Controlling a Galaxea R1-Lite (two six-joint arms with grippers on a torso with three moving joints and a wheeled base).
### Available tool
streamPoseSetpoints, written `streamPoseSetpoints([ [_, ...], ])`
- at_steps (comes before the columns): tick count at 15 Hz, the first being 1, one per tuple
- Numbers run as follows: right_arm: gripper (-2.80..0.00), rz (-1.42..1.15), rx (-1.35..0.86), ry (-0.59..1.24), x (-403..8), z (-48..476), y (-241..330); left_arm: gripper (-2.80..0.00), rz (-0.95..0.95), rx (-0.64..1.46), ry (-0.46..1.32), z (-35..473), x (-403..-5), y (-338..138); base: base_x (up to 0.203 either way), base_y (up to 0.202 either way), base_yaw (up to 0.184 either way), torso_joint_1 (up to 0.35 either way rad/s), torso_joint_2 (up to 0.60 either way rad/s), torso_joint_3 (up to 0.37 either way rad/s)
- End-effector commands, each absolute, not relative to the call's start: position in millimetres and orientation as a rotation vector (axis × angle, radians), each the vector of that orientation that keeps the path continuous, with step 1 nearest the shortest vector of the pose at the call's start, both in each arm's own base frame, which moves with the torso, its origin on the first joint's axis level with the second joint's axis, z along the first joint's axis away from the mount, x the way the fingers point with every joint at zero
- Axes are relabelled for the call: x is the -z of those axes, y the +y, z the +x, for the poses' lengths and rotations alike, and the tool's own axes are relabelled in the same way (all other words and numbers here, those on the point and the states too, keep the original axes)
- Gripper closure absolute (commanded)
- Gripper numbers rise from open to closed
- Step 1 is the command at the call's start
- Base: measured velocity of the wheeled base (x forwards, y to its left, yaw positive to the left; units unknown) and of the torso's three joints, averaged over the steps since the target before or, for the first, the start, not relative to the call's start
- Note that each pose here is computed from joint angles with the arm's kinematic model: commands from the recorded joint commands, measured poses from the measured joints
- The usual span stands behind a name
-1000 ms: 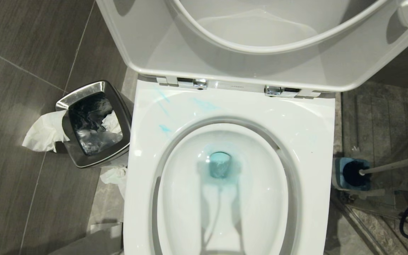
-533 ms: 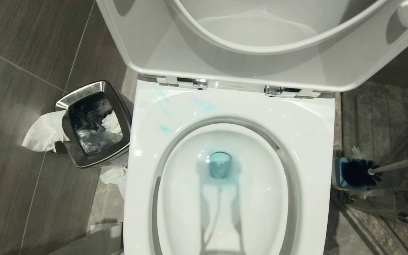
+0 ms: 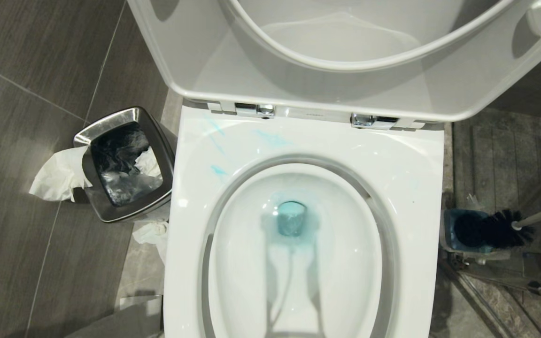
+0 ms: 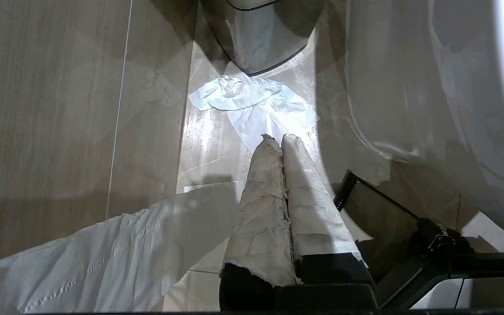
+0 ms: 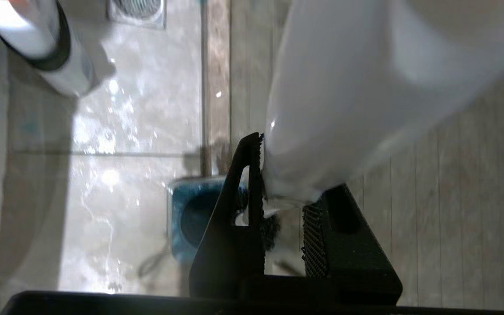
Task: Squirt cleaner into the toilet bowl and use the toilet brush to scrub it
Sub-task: Scrub the toilet bowl
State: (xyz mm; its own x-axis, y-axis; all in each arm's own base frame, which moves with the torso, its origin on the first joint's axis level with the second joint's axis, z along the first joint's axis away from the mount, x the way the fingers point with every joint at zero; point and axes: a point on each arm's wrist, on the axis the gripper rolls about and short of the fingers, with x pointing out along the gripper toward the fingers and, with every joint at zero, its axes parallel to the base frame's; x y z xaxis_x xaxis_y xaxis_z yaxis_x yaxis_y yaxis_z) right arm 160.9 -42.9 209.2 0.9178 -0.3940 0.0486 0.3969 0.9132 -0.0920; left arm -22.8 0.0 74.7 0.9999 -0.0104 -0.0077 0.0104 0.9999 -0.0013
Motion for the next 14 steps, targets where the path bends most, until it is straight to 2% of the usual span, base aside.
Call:
streamPoseSetpoints([
  [1, 0.0, -0.101, 0.394, -0.087, -229.7, 154.9, -40.5, 0.0, -0.002, 0.011, 0.012, -22.5, -74.0, 0.0, 0.0, 0.0, 0.0, 0.0, 0.0, 0.0],
  [4, 0.0, -0.04, 0.319, -0.071, -253.6, 151.2, -38.0, 0.0, -0.002, 0.011, 0.011, -22.5, -74.2, 0.0, 0.0, 0.0, 0.0, 0.0, 0.0, 0.0],
  [9, 0.0, 0.067, 0.157, -0.046, -319.2, 129.4, -29.2, 0.0, -0.002, 0.011, 0.012, -22.5, -73.9, 0.0, 0.0, 0.0, 0.0, 0.0, 0.0, 0.0],
  [14, 0.0, 0.075, 0.061, -0.024, -353.5, 102.6, -20.6, 0.0, -0.001, 0.011, 0.012, -22.5, -73.9, 0.0, 0.0, 0.0, 0.0, 0.0, 0.0, 0.0],
])
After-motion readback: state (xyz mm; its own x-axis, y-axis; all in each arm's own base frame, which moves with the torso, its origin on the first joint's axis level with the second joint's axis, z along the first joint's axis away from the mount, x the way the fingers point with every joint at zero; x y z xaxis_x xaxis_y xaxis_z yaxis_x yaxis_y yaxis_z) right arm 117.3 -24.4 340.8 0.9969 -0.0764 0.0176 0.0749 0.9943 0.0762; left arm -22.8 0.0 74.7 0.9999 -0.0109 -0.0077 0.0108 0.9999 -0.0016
